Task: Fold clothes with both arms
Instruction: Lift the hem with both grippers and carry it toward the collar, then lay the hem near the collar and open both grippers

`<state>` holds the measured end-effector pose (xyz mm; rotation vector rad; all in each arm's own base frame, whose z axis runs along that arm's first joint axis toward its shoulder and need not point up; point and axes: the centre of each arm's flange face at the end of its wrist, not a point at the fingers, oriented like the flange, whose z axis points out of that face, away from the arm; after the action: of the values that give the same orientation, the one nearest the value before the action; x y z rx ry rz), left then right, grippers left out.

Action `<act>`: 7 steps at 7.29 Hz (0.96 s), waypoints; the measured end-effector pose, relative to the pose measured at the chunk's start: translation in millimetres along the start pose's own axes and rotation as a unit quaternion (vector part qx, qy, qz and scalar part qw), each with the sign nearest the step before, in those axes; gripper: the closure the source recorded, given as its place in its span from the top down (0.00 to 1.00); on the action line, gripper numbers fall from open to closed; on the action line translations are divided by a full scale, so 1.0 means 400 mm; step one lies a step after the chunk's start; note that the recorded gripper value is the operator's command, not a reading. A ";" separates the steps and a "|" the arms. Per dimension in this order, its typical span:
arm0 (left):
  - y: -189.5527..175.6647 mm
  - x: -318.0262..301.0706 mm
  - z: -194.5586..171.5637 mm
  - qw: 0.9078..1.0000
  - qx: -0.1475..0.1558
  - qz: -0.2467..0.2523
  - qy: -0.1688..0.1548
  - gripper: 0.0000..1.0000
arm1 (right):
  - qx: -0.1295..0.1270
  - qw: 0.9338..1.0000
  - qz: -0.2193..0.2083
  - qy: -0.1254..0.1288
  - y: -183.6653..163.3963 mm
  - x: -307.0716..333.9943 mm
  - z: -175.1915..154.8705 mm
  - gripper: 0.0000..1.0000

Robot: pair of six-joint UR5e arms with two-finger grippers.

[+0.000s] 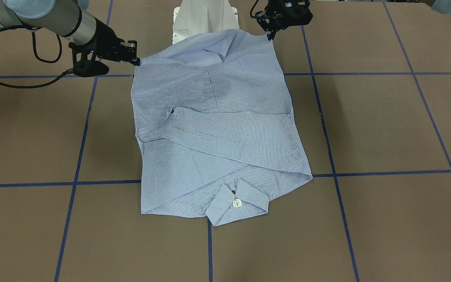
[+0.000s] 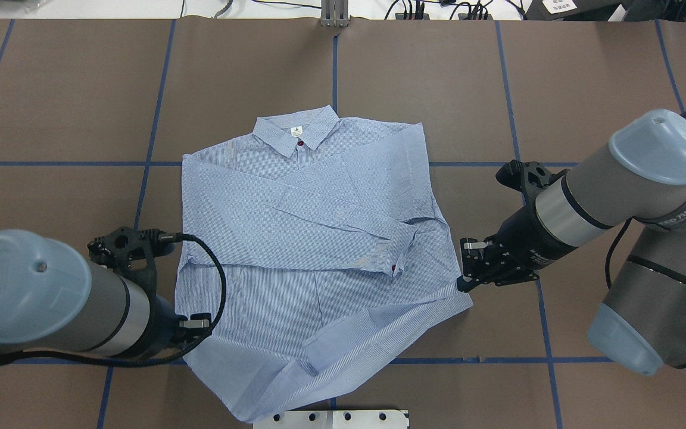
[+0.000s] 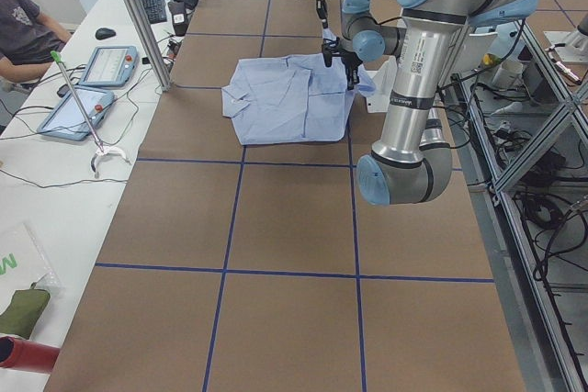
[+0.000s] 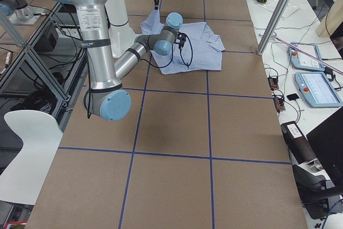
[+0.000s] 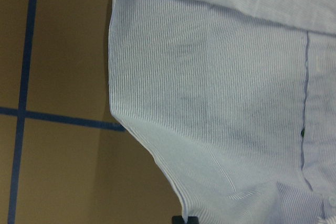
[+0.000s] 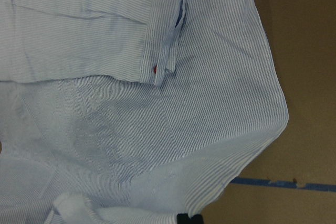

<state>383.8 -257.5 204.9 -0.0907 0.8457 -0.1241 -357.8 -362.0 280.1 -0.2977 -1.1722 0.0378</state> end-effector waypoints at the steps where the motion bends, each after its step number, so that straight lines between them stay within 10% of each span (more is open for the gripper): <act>1: -0.052 -0.006 0.013 1.000 0.013 0.001 -0.009 0.00 | 0.020 1.000 0.004 -0.002 -0.046 -0.019 -0.004 0.00; 7: -0.458 -0.056 0.076 0.994 0.098 0.014 -0.041 0.00 | 0.122 0.992 0.038 -0.002 -0.373 -0.136 -0.083 0.00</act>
<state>378.6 -434.6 265.1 0.0988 0.7487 -0.1754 -367.6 -522.0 256.7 -0.1270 -1.1464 0.2471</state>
